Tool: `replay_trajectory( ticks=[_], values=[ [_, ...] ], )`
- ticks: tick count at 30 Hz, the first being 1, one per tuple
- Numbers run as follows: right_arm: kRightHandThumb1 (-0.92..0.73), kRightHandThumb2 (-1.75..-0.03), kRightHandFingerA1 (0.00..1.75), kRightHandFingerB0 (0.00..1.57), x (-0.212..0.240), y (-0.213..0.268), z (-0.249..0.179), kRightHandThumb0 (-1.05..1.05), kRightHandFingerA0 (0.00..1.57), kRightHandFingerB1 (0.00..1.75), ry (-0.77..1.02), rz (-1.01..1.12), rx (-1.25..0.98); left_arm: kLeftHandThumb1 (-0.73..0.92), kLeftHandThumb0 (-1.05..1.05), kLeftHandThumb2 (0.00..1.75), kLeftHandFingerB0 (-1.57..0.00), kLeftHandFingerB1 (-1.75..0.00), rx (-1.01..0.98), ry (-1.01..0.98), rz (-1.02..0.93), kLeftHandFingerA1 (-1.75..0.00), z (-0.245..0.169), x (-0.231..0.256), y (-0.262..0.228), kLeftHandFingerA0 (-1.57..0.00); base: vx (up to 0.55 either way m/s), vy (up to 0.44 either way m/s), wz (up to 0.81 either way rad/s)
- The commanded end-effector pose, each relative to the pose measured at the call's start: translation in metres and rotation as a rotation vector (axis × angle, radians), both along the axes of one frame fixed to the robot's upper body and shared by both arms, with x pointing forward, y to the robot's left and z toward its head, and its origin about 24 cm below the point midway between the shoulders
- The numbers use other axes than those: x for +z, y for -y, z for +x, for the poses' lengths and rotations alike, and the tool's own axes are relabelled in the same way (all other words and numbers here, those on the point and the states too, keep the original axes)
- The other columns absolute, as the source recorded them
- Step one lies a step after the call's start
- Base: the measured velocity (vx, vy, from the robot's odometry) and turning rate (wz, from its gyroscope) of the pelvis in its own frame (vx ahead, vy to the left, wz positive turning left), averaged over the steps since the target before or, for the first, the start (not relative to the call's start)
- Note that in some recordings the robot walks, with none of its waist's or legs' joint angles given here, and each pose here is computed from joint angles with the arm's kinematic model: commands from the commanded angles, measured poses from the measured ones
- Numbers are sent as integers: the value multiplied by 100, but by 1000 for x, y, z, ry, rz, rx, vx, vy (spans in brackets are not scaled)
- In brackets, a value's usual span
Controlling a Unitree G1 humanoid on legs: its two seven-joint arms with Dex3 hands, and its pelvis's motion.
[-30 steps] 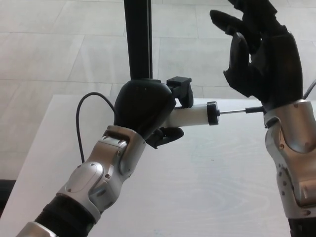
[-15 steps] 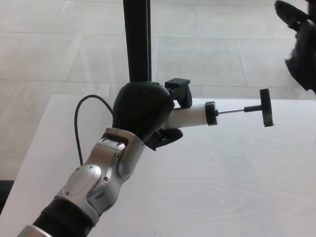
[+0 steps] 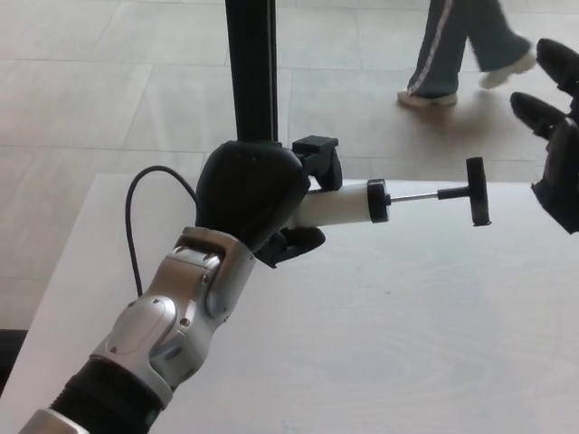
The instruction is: The robot uses its left hand to lift the air pump kept on the middle of the desk and use the right hand to compress the handle
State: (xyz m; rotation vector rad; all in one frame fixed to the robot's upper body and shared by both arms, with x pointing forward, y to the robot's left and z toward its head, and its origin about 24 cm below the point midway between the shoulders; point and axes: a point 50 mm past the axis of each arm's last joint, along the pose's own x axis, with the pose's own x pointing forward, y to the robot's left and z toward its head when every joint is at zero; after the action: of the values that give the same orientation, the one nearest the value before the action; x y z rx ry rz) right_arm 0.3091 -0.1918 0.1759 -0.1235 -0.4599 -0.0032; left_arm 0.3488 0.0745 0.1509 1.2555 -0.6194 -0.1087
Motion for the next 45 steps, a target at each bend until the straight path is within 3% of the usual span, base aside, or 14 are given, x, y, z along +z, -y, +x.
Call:
replay_trajectory(
  ticks=[1, 6, 7, 12, 14, 16, 18, 30, 35, 36, 37, 38, 42, 45],
  values=[
    [-92, -80, 39, 18, -7, -6, 0, -90, 23, 35, -30, 7, 1, 48, -25, 116, -97, -118, 15, 20, 12, -136, 2, 6, 3, -120, 0, 0, 0],
    [-92, -81, 39, 16, -9, -12, 4, -88, 20, 36, -42, 26, 16, 46, -25, 115, -98, -120, 6, 25, 4, -140, 2, 7, 5, -125, 0, 0, 0],
    [-92, -81, 39, 15, -9, -15, 5, -86, 20, 35, -47, 41, 17, 47, -18, 116, -83, -145, 3, 21, -4, -175, 2, 8, 7, -95, 0, 0, 0],
    [-92, -81, 38, 16, -17, -16, 5, -89, 21, 34, -71, 72, 8, 50, -26, 114, -92, -114, 1, 20, -1, -137, 0, 8, 9, -122, 0, 0, 0],
    [-92, -81, 38, 17, -20, -17, 5, -90, 21, 33, -78, 84, 7, 51, -20, 112, -82, -137, 5, 20, 1, -175, 0, 6, 9, -94, 0, 0, 0],
    [-92, -80, 39, 18, -21, -19, 5, -87, 21, 35, -73, 105, 6, 50, -25, 114, -94, -114, 5, 10, -21, -137, -1, 5, 9, -123, 0, 0, 0],
    [-92, -80, 41, 17, -21, -21, 6, -88, 21, 35, -63, 129, 8, 50, -13, 113, -85, -135, 0, 20, -38, -172, -1, 6, 9, -102, 0, 0, 0],
    [-92, -80, 41, 18, -22, -37, 6, -94, 20, 33, -57, 110, 36, 45, -22, 112, -92, -110, -27, 11, -111, -138, -3, 15, 24, -127, 0, 0, 0],
    [-92, -81, 41, 13, -16, -42, 3, -99, 15, 31, -42, 58, 49, 42, -15, 113, -92, -113, -27, 17, -110, -159, -2, 20, 27, -102, 0, 0, 0],
    [-43, -110, 51, 0, -15, -43, 2, -37, 0, 49, -40, 43, 44, 44, -14, 110, -89, -105, -25, 12, -106, -163, -2, 21, 28, -101, 0, 0, 0],
    [-92, -79, 38, 13, -14, -43, 2, -98, 10, 31, -37, 34, 44, 47, -13, 102, -93, -97, -27, 12, -107, -162, -2, 21, 28, -103, 0, 0, 0],
    [-75, -119, 40, 7, -13, -43, 1, -84, 2, 32, -36, 16, 49, 47, -13, 106, -91, -96, -29, 9, -111, -167, -2, 22, 29, -100, 0, 0, 0],
    [-90, -91, 24, 5, -7, -44, -3, -101, 0, 24, -29, -85, 69, 49, -17, 111, -89, -107, -32, 10, -93, -168, 0, 26, 31, -99, 0, 0, 0],
    [-81, -127, 16, 8, -5, -44, -5, -88, 0, 22, -17, -137, 62, 53, -17, 108, -87, -115, -32, 14, -81, -171, 1, 28, 33, -98, 0, 0, 0]
  ],
)
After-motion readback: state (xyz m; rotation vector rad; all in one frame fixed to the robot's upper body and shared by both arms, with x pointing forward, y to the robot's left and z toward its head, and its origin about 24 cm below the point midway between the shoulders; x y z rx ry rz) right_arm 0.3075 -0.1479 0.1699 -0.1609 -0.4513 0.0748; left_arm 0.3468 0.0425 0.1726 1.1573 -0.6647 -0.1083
